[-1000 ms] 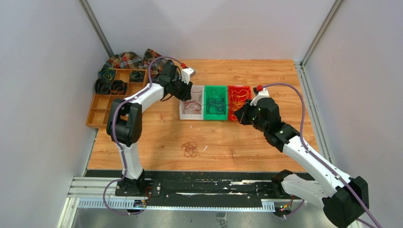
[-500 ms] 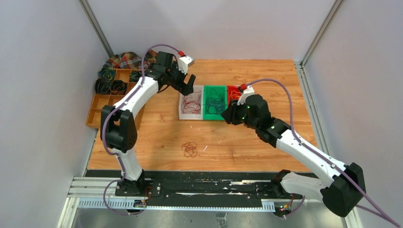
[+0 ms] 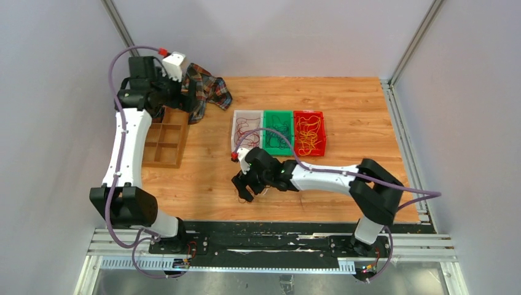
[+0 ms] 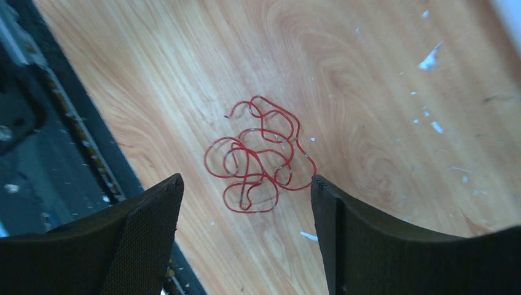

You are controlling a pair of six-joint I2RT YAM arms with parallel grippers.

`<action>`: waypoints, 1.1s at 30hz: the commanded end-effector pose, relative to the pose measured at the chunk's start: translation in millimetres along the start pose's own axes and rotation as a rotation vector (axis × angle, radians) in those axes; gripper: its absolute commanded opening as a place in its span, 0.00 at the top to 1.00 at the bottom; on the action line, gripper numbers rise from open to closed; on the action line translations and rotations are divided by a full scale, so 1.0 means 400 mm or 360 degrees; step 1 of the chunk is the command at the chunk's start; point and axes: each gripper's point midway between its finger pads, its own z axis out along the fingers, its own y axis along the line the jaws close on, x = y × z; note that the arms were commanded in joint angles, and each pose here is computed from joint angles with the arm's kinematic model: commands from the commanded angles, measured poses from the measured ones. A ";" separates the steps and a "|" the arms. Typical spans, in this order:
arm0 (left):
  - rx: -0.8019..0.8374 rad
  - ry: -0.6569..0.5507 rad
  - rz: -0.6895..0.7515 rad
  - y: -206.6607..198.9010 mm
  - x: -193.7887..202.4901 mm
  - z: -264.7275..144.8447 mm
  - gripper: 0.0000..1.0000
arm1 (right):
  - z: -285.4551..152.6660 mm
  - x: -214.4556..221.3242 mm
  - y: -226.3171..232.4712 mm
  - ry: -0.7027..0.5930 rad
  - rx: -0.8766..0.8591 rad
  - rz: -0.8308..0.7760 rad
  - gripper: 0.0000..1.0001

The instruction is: Untangle the cables

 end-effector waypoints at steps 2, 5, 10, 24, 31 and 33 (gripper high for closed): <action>-0.0017 0.0165 -0.0116 0.036 0.134 -0.093 0.02 | 0.067 0.032 0.023 0.0137 -0.0066 -0.0113 0.24; -0.0087 0.0158 -0.0100 0.044 0.148 -0.126 0.02 | 0.097 0.079 0.010 0.0318 -0.0007 -0.0082 0.33; -0.0158 0.0138 -0.0091 0.053 0.172 -0.141 0.02 | 0.096 0.051 -0.006 0.0295 0.0065 -0.0095 0.67; -0.0212 0.0225 -0.0149 0.086 0.222 -0.100 0.02 | -0.123 -0.347 -0.192 -0.0273 0.0340 -0.0056 0.99; -0.0245 0.0205 -0.0154 0.088 0.213 -0.114 0.02 | -0.143 -0.458 -0.373 -0.0416 0.0612 0.0070 0.99; -0.0253 0.0199 -0.0147 0.089 0.210 -0.118 0.02 | -0.126 -0.465 -0.410 -0.0413 0.0670 0.0085 0.99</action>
